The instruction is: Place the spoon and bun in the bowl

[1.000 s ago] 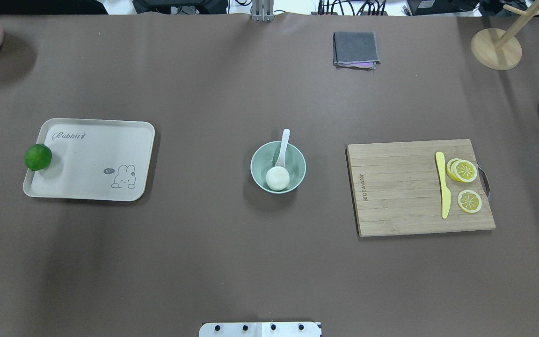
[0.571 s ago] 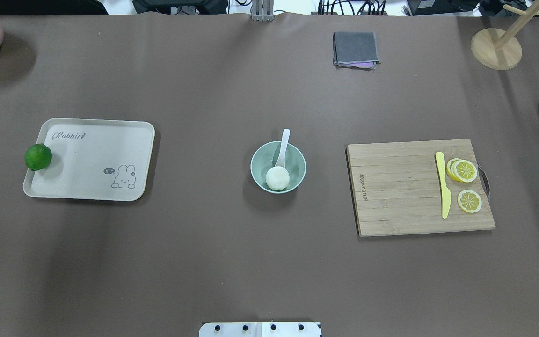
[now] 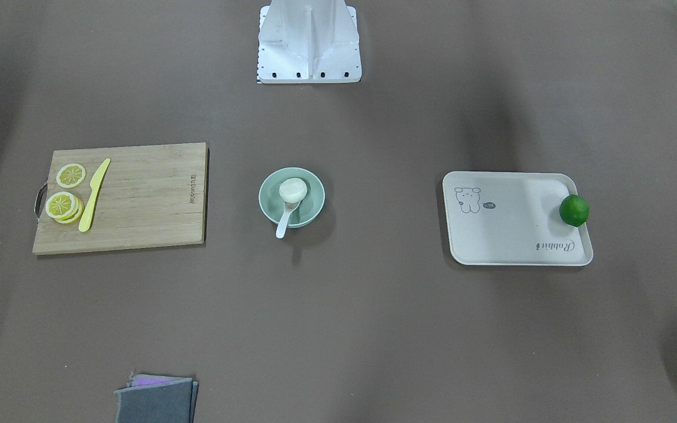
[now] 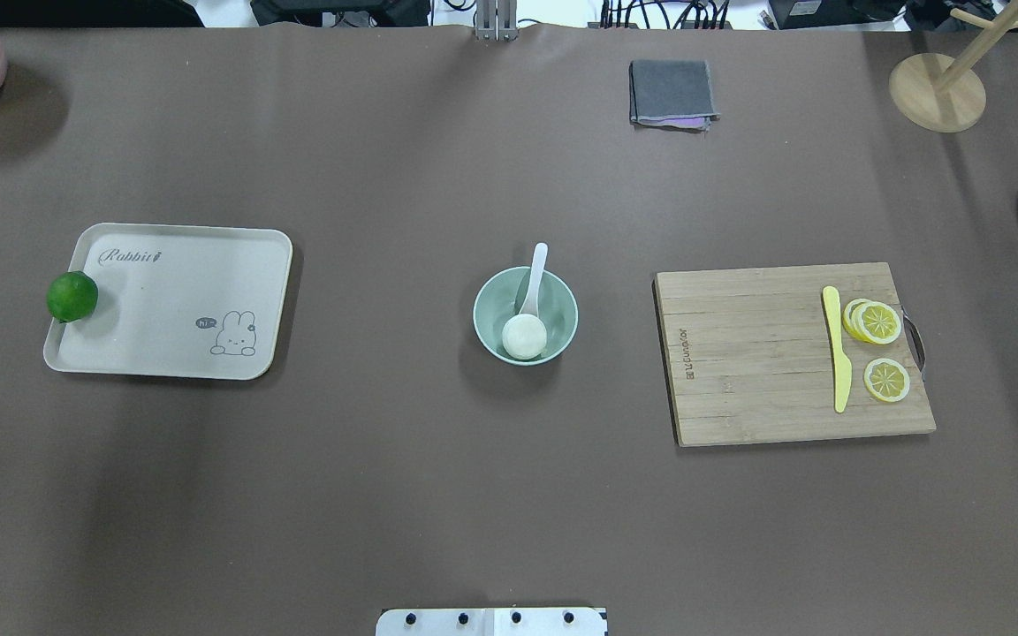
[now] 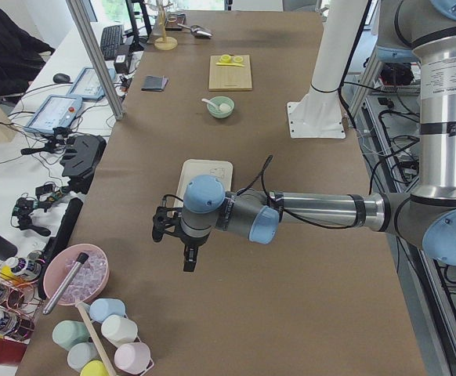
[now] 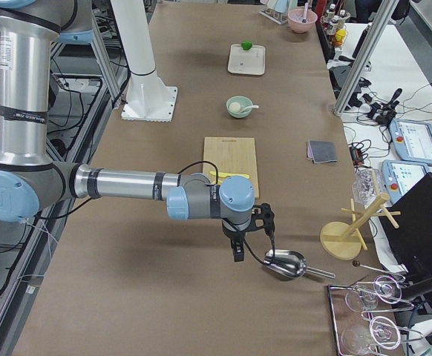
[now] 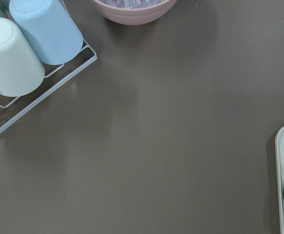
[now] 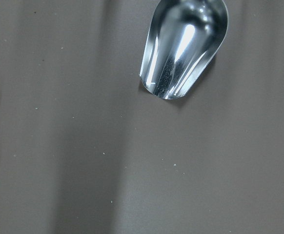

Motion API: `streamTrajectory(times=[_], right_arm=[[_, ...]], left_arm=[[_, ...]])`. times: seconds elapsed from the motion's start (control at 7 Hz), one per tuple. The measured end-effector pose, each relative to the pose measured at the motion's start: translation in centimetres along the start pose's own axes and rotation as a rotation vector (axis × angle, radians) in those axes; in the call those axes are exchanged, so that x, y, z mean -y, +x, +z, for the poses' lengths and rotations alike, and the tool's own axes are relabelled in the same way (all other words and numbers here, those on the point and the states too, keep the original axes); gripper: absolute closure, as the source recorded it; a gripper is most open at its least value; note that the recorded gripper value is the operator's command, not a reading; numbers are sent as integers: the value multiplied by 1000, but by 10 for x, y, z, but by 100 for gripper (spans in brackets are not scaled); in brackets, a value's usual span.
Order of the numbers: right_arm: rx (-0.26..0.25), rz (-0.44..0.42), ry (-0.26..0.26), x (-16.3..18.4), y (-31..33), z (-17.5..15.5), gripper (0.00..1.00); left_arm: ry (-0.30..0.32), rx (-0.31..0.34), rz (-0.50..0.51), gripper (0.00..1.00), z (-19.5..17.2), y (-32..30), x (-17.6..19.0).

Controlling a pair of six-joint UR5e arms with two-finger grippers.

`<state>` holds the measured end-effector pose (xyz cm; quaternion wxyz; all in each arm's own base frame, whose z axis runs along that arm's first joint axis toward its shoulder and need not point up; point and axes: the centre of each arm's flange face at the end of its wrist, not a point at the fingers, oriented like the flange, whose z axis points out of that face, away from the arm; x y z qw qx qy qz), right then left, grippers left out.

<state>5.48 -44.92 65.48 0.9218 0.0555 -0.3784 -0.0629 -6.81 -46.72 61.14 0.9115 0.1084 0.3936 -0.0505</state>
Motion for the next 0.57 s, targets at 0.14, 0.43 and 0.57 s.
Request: streamTrajectory(times=[0.14,0.43,0.57], right_arm=[[0,0,0,0,0,0,0],[1,0,1,0,-1,0,0],[2,1,1,1,-1,-1,0]], left_arm=[[1,0,1,2,0,0,1],[3,-1,3,2,-1,1,2],[3,-1,3,2,-1,1,3]])
